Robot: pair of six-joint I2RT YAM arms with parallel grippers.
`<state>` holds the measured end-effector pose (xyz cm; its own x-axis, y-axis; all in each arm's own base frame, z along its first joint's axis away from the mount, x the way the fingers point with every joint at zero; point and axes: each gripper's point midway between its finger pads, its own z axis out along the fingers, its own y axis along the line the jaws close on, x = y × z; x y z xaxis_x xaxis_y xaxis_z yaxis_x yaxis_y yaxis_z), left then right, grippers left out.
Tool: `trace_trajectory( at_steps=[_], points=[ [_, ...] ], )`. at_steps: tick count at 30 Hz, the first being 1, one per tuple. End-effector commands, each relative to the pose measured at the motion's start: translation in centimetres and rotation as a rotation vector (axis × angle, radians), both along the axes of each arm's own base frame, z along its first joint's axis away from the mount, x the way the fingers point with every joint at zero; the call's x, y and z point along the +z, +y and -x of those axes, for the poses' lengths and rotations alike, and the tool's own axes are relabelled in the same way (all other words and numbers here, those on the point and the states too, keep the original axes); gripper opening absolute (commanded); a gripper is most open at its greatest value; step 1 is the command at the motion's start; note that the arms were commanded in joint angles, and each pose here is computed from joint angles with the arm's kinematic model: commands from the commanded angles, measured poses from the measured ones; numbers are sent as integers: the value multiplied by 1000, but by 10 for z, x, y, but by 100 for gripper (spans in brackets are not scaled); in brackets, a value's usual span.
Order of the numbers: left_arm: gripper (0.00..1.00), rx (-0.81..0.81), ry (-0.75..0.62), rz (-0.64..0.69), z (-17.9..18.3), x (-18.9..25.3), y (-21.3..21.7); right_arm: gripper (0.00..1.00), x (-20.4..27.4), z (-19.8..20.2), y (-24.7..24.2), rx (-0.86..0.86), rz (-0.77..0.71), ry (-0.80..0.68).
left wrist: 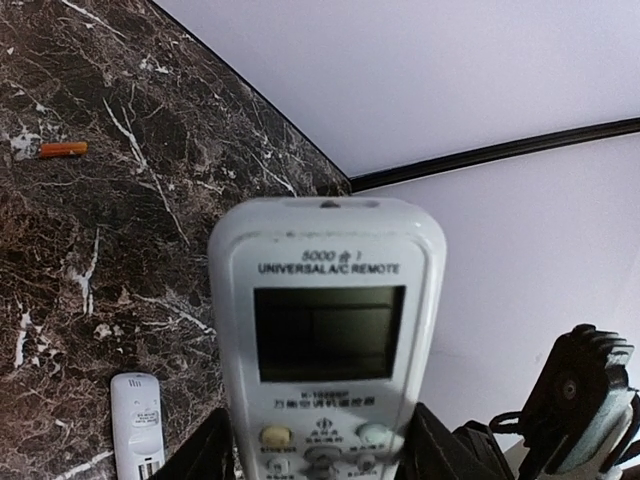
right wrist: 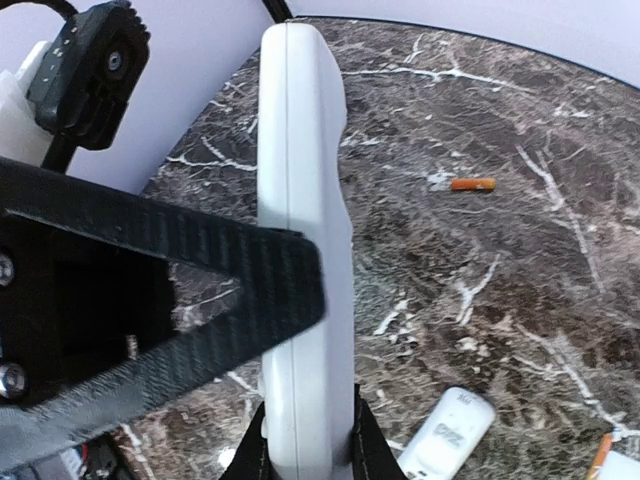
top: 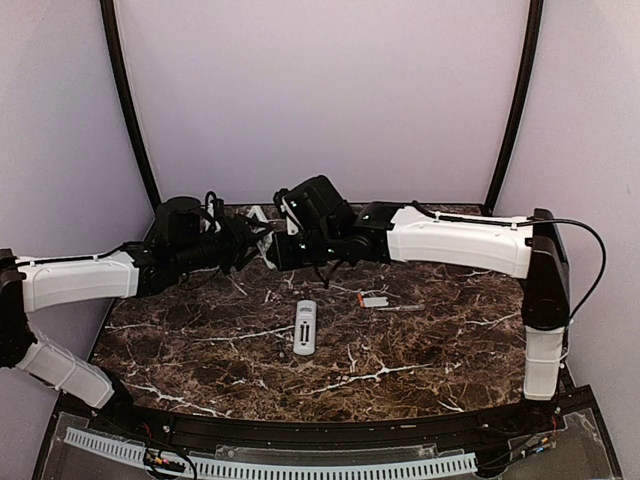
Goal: Unload the batteries from the remote control
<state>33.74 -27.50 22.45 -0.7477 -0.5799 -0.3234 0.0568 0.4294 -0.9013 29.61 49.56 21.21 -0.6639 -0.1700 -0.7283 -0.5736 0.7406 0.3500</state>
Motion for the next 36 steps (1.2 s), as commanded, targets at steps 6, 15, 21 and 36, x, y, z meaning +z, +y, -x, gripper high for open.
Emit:
trace_trajectory(
  at_steps=[6,15,21,36],
  points=[
    [79,25,46,-274,-6,-10,61,0,-52,-59,-97,-244,378,-77],
    [81,93,23,-479,-18,0,155,0,-123,-91,-154,-315,731,-70],
    [81,120,15,-494,-25,0,183,1,-146,-94,-158,-313,822,-46],
    [81,134,12,-527,-28,-13,194,75,-142,-64,-121,-155,644,80]
  ],
)
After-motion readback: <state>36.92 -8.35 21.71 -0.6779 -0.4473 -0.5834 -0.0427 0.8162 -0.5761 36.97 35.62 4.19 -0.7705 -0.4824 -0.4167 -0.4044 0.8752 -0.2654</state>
